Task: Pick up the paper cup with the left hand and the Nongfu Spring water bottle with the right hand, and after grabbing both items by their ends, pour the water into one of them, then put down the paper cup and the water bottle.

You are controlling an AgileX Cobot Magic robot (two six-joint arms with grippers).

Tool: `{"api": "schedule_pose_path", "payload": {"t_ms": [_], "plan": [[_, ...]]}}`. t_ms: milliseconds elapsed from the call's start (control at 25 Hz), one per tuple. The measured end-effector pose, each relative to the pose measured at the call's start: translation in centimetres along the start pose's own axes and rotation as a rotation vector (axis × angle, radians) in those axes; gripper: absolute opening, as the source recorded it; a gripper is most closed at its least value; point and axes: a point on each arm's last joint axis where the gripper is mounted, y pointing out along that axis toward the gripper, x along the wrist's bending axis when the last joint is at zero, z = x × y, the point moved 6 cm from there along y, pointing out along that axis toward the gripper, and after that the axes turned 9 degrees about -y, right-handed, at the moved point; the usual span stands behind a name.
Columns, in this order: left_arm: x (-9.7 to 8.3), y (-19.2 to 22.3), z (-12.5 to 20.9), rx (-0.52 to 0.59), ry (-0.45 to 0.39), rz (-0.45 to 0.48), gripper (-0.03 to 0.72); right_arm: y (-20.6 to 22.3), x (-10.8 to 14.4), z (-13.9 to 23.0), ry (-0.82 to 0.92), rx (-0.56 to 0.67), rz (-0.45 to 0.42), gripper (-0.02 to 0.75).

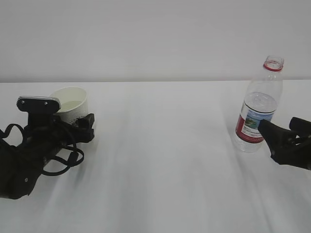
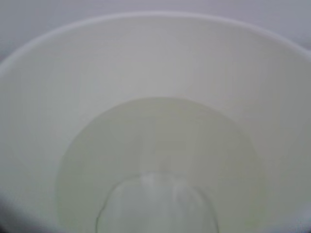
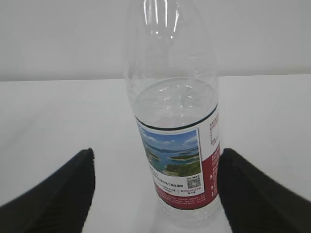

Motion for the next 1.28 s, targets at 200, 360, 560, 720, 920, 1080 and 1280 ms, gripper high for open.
{"api": "schedule_pose_path", "payload": {"t_ms": [200,360,560,720,920,1080,1280], "plan": [[0.0,0.0,0.0,0.000,0.000,0.000,0.678,0.0,0.0,0.0,0.001,0.000,0.000,0.589],[0.0,0.0,0.0,0.000,0.001,0.001,0.678,0.0,0.0,0.0,0.001,0.000,0.000,0.589],[-0.1,0.0,0.0,0.002,0.004,0.008,0.677,0.0,0.0,0.0,0.001,0.000,0.000,0.589],[-0.1,-0.1,0.1,0.005,0.005,0.008,0.677,0.0,0.0,0.0,0.003,0.000,0.000,0.589],[0.3,-0.7,0.8,0.031,0.012,0.000,0.677,0.0,0.0,0.0,0.003,0.000,0.000,0.589],[0.3,-1.2,1.4,0.053,0.023,0.011,0.677,0.0,0.0,0.0,0.003,0.000,0.000,0.589],[-0.1,-1.6,1.5,0.063,0.019,0.035,0.677,0.0,0.0,0.0,0.003,0.000,0.000,0.589]]}}
